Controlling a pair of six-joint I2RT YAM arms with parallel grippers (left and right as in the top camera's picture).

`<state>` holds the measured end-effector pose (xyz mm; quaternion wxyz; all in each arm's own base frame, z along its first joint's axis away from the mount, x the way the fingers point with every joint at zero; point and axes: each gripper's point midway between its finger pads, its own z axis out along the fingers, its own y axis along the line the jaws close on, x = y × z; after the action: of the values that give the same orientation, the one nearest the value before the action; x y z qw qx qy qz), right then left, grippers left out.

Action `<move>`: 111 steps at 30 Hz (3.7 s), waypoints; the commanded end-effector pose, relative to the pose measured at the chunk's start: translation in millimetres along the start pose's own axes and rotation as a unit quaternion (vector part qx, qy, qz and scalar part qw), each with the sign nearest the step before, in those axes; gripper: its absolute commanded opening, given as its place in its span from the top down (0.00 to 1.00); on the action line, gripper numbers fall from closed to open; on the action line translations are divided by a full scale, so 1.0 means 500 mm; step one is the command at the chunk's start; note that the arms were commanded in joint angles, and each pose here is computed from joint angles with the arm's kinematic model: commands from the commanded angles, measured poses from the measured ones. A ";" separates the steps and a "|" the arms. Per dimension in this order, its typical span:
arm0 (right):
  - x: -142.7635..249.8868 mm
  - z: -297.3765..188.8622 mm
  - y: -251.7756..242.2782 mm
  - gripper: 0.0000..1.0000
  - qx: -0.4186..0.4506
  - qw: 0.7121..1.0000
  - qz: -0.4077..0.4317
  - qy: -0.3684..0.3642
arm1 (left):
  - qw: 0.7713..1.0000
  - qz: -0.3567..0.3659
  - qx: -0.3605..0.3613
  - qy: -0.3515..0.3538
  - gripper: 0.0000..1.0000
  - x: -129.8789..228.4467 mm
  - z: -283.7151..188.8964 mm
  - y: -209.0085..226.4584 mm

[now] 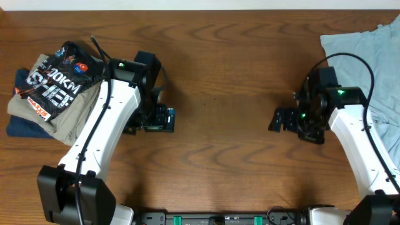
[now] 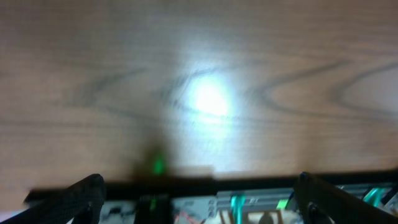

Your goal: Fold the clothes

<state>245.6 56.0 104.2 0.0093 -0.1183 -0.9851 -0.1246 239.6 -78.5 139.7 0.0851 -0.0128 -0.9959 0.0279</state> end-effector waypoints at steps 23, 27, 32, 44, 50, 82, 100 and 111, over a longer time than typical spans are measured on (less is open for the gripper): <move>0.067 -0.207 -0.014 0.01 -0.006 0.910 -0.049 -0.411 | 0.814 0.022 0.102 -0.571 0.02 0.198 -0.179 0.054; 0.079 -0.228 -0.015 0.01 -0.020 0.900 -0.049 -0.432 | 0.783 0.024 0.114 -0.611 0.02 0.236 -0.198 0.062; 0.081 -0.228 -0.016 0.01 -0.020 0.900 -0.049 -0.432 | 0.770 0.025 0.119 -0.626 0.02 0.250 -0.207 0.064; 0.093 -0.213 -0.028 0.01 -0.008 0.909 -0.049 -0.414 | 0.770 0.025 0.119 -0.626 0.02 0.250 -0.207 0.064; 0.103 -0.221 -0.032 0.01 -0.016 0.903 -0.049 -0.426 | 0.770 0.025 0.119 -0.626 0.03 0.250 -0.207 0.064; -0.007 -0.190 -0.130 0.01 -0.040 0.731 0.019 -0.681 | 0.770 0.025 0.119 -0.626 0.02 0.250 -0.207 0.064; -0.020 -0.138 -0.130 0.01 0.026 0.739 -0.069 -0.669 | 0.770 0.025 0.119 -0.626 0.02 0.250 -0.207 0.064; -0.021 -0.138 -0.124 0.01 0.075 0.728 -0.147 -0.665 | 0.770 0.025 0.119 -0.626 0.02 0.250 -0.207 0.064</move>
<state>239.9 -20.5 156.1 -0.6564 -0.0425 -0.7519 0.0445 135.4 -38.3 260.2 -0.5557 -0.0114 -0.8178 0.1493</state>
